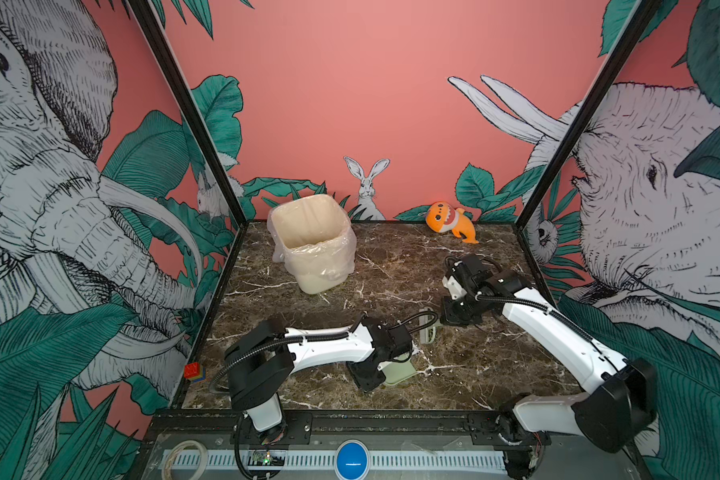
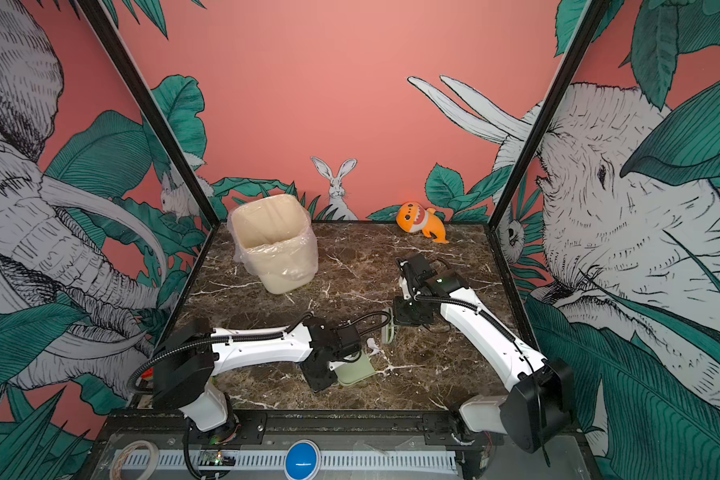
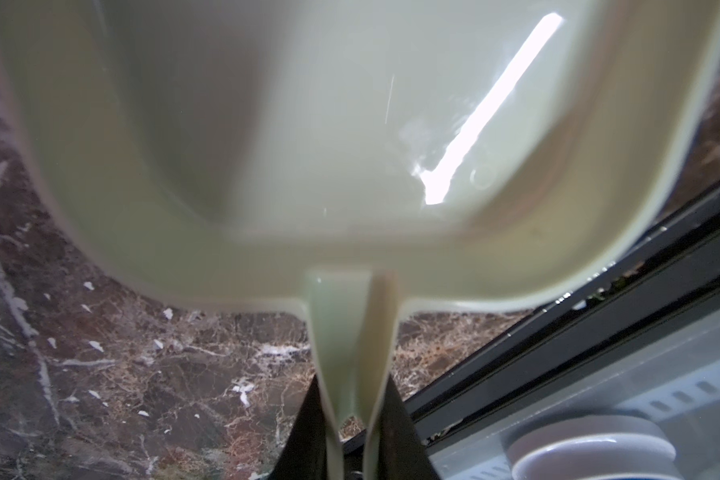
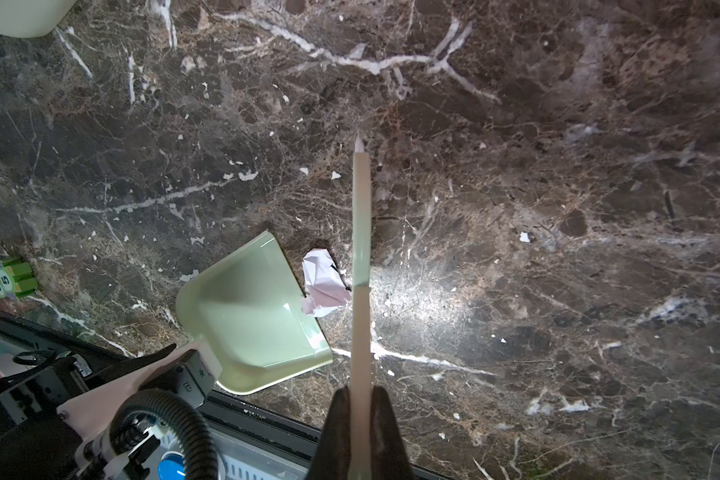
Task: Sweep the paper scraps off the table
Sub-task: 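Sweep the white scrap with the right gripper's brush into the dustpan, then push the white scrap deeper into the dustpan with the right gripper's brush, then lift the dustpan with the left gripper and carry it to the bin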
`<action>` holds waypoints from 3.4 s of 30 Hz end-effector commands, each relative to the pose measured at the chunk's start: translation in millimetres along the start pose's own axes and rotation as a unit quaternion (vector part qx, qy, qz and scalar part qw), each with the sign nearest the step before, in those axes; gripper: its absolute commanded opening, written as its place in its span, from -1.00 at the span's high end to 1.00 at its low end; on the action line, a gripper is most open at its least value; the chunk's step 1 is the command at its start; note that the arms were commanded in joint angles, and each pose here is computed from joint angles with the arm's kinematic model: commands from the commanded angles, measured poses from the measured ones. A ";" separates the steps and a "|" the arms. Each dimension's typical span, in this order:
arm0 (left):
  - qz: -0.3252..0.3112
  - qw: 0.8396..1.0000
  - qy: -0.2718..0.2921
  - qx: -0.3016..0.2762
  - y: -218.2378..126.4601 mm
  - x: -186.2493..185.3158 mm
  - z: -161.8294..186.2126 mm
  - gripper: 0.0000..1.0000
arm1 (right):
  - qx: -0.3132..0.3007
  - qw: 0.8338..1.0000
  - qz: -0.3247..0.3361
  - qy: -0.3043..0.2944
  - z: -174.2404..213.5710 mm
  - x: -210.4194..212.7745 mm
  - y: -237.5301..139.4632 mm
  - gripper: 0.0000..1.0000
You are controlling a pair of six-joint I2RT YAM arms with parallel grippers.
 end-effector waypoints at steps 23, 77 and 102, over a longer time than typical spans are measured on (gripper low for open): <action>0.013 1.000 0.014 -0.004 -1.8 0.2 -3.0 0.70 | 0.034 0.994 -0.105 -0.003 31.1 44.3 6.5 1.00; 0.001 0.999 -0.003 -0.041 -16.7 3.6 -4.7 0.71 | 0.000 0.999 -0.030 0.023 44.6 -7.1 -39.4 1.00; -0.068 0.982 -0.099 -0.149 -139.3 54.1 37.3 0.71 | -0.042 0.994 -0.088 0.043 20.6 -13.1 -46.9 1.00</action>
Point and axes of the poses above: each gripper's point midway between its finger pads, its own y axis out along the fingers, its own x axis along the line the jaws close on, z = x × y, the point moved 2 cm from there along -y, back along the fingers, and after that the axes turned 9 degrees about y, right-handed, at the moved point
